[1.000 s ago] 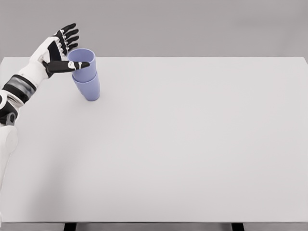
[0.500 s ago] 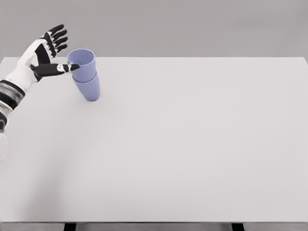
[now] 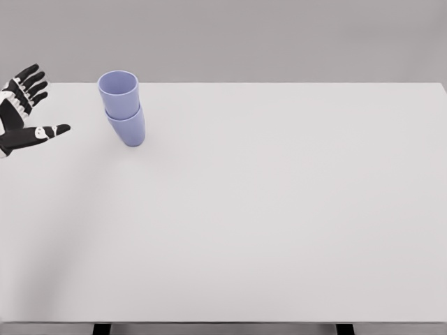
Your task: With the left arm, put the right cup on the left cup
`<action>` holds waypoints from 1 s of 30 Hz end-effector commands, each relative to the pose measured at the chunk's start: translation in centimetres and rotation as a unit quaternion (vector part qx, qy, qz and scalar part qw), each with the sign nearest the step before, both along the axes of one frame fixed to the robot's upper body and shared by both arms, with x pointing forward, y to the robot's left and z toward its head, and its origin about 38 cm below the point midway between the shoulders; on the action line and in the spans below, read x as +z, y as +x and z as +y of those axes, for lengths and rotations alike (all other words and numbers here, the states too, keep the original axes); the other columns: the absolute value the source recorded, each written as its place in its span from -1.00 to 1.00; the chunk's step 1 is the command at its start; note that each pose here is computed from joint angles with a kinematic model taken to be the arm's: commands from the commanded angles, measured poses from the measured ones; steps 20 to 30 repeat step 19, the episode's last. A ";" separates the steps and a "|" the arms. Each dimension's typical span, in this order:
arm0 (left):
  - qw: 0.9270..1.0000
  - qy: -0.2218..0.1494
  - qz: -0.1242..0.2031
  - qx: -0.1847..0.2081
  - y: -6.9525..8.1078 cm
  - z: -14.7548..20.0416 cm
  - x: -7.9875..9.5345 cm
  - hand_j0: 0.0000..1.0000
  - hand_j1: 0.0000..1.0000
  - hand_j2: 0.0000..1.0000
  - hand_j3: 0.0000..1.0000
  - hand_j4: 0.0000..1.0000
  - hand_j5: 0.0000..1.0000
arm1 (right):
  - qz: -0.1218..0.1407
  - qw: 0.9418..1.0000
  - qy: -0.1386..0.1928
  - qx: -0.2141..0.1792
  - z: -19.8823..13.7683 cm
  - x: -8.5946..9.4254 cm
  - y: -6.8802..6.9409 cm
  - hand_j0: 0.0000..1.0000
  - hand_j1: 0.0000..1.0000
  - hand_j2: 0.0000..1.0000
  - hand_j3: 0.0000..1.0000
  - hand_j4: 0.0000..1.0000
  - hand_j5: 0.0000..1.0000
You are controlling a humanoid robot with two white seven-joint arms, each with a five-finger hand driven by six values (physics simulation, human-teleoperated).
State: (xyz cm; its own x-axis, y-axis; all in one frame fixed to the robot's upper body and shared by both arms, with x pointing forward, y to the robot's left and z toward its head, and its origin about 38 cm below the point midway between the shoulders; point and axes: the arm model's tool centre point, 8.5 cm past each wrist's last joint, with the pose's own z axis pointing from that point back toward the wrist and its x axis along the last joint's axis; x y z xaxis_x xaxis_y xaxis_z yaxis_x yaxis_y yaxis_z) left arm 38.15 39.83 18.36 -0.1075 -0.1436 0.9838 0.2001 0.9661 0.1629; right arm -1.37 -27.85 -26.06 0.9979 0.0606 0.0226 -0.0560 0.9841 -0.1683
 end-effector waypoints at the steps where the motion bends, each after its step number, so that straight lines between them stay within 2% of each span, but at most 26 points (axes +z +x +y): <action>1: 1.000 0.007 -0.025 -0.002 -0.3 0.0 1.9 1.00 1.00 1.00 1.00 1.00 1.00 | 0.000 1.000 0.000 0.000 0.0 0.0 0.0 1.00 1.00 1.00 1.00 1.00 1.00; 5: 1.000 0.011 -0.023 -0.008 -1.2 -0.4 1.7 1.00 1.00 1.00 1.00 1.00 1.00 | 0.000 1.000 0.000 0.000 0.0 0.0 0.0 1.00 1.00 1.00 1.00 1.00 1.00; 30: 0.999 0.018 -0.022 -0.017 -1.4 -0.9 1.7 1.00 1.00 1.00 1.00 1.00 1.00 | 0.000 1.000 0.000 0.000 0.0 0.0 0.0 1.00 1.00 1.00 1.00 1.00 1.00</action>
